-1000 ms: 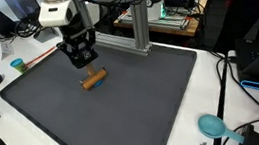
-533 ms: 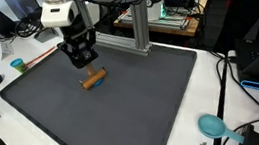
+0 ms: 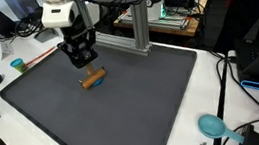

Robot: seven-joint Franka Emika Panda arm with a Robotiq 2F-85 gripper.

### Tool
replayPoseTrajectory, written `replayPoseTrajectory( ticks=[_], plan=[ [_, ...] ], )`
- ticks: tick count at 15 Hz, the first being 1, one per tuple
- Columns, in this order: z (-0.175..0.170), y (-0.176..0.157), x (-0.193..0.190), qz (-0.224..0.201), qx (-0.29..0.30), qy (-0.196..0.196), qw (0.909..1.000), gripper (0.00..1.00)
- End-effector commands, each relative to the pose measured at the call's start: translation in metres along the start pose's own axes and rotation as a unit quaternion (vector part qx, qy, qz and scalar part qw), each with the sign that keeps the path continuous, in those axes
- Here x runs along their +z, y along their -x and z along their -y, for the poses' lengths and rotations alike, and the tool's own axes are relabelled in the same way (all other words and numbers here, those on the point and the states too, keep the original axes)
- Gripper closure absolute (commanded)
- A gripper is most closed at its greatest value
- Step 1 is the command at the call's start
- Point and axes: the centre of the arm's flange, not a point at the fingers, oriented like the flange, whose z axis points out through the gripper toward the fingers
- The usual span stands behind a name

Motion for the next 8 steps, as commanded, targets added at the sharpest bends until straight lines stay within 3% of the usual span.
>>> replayPoseTrajectory(
  ticks=[1, 8],
  plan=[
    [0.0085, 0.0155, 0.0662, 0.046, -0.004, -0.042, 0.9981, 0.78],
    [0.0081, 0.0143, 0.0662, 0.05, -0.008, -0.041, 0.9979, 0.78]
  ],
)
